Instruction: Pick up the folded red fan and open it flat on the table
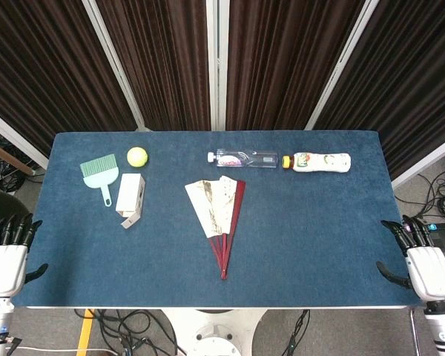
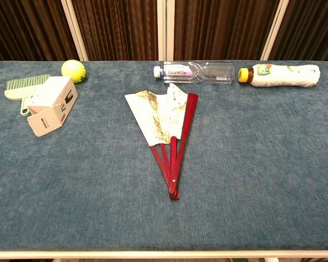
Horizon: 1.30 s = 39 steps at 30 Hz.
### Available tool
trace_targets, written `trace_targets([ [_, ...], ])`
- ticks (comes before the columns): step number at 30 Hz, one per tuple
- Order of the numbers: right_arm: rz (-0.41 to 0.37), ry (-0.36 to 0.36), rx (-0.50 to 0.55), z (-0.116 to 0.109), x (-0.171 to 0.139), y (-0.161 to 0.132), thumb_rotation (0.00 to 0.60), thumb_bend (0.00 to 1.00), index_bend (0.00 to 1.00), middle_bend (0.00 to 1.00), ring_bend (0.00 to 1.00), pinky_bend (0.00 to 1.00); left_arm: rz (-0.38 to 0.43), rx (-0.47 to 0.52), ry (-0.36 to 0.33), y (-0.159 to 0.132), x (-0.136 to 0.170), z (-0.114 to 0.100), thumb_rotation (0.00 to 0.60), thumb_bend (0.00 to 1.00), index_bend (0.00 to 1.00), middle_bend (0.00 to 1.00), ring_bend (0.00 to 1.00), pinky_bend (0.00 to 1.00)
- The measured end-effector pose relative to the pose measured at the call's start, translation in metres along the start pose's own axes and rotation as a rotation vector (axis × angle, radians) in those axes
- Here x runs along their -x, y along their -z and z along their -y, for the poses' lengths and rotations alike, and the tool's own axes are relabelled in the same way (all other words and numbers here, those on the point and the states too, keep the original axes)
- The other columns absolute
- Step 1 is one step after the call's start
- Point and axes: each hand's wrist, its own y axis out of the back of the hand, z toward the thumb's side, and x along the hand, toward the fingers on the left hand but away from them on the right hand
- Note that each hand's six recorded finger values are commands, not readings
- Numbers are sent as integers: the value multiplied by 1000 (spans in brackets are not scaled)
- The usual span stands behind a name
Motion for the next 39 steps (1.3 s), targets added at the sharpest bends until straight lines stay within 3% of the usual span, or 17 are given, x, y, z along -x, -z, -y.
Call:
trace_targets([
  [12,-34,-23,5,3,6,-7,600,157,153,193,11,0,3,35,10,-1,-1,0,600,0,179,88,0,66],
  [15,-75,-43,6,7,13,-16,600,157,153,202,11,0,3,38,3,-1,-2,-1,600,0,179,88,0,67],
  [21,-238,-113,-11,19,48,-53,600,157,203,270,16,0,4,49,-25,-1,-2,-7,600,0,179,88,0,66],
  [28,-421,-254,-67,54,110,-114,600,141,274,278,19,1,13,60,-29,-5,1,-10,600,0,179,88,0,67],
  [31,-478,-296,-75,75,143,-147,600,64,310,286,20,8,12,62,-34,-5,1,-11,600,0,179,89,0,67],
  [39,-517,-301,-114,134,204,-215,600,8,413,320,62,56,5,71,-43,-4,1,-14,600,0,179,89,0,67],
])
